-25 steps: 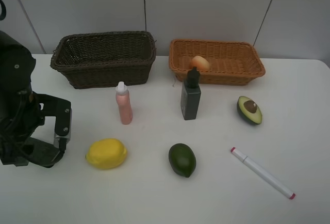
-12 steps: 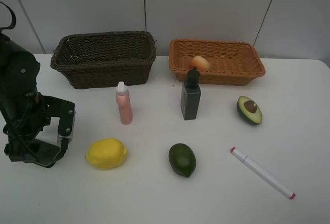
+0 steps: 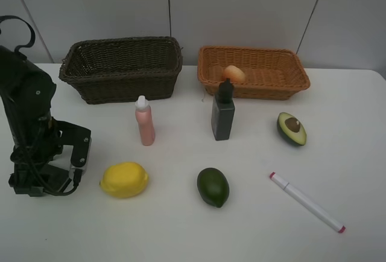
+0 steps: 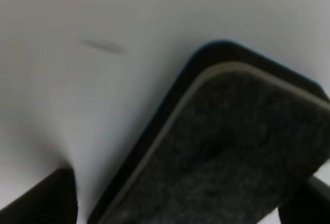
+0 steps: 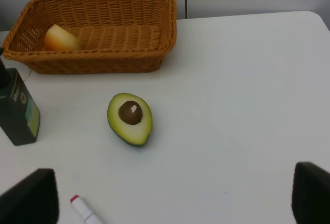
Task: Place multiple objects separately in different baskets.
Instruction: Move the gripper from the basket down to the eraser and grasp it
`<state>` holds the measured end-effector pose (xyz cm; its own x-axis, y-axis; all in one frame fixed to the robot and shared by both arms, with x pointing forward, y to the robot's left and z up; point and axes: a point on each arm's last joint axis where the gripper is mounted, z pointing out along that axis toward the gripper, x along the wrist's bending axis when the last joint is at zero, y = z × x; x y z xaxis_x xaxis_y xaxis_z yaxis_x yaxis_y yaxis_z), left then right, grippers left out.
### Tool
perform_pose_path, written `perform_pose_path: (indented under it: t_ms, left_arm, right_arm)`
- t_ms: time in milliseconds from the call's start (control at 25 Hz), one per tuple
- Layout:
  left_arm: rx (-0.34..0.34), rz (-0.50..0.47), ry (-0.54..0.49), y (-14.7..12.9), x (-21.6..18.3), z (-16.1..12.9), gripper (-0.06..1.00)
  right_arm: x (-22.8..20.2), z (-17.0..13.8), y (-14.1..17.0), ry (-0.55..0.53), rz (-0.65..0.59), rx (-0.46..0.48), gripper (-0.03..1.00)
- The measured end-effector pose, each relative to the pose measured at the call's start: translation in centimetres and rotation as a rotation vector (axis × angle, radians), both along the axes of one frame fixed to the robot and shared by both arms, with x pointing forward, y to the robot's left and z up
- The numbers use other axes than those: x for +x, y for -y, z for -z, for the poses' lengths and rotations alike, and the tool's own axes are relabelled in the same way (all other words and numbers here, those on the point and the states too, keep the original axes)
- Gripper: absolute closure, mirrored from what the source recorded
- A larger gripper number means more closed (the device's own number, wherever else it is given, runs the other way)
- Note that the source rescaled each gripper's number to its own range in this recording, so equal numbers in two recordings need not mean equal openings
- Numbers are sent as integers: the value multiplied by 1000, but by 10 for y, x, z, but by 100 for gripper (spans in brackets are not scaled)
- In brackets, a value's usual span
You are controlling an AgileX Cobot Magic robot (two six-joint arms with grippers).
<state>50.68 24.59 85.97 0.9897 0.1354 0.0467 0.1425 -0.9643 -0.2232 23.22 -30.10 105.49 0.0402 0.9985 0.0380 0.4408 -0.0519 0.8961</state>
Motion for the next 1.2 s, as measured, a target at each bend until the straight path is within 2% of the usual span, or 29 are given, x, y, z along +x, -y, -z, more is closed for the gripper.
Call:
perform_pose_path:
  t_ms: [440, 520, 640, 960, 1040, 1080, 1200]
  left_arm:
    - [3, -16, 6, 0, 1, 1, -6]
    - [-1, -32, 16, 0, 2, 1, 1]
    - [-5, -76, 35, 1, 3, 1, 30]
    - [-1, -122, 46, 0, 2, -1, 33]
    - [-26, -190, 93, 1, 4, -5, 33]
    - [-56, -259, 139, 4, 8, -8, 34]
    - [-172, -546, 295, 12, 26, -31, 36]
  right_arm:
    - [0, 0, 0, 0, 0, 0, -3]
    - [0, 0, 0, 0, 0, 0, -3]
    - [0, 0, 0, 0, 0, 0, -3]
    - [0, 0, 0, 0, 0, 0, -3]
    - [0, 0, 0, 0, 0, 0, -3]
    - [0, 0, 0, 0, 0, 0, -3]
    - [0, 0, 0, 0, 0, 0, -3]
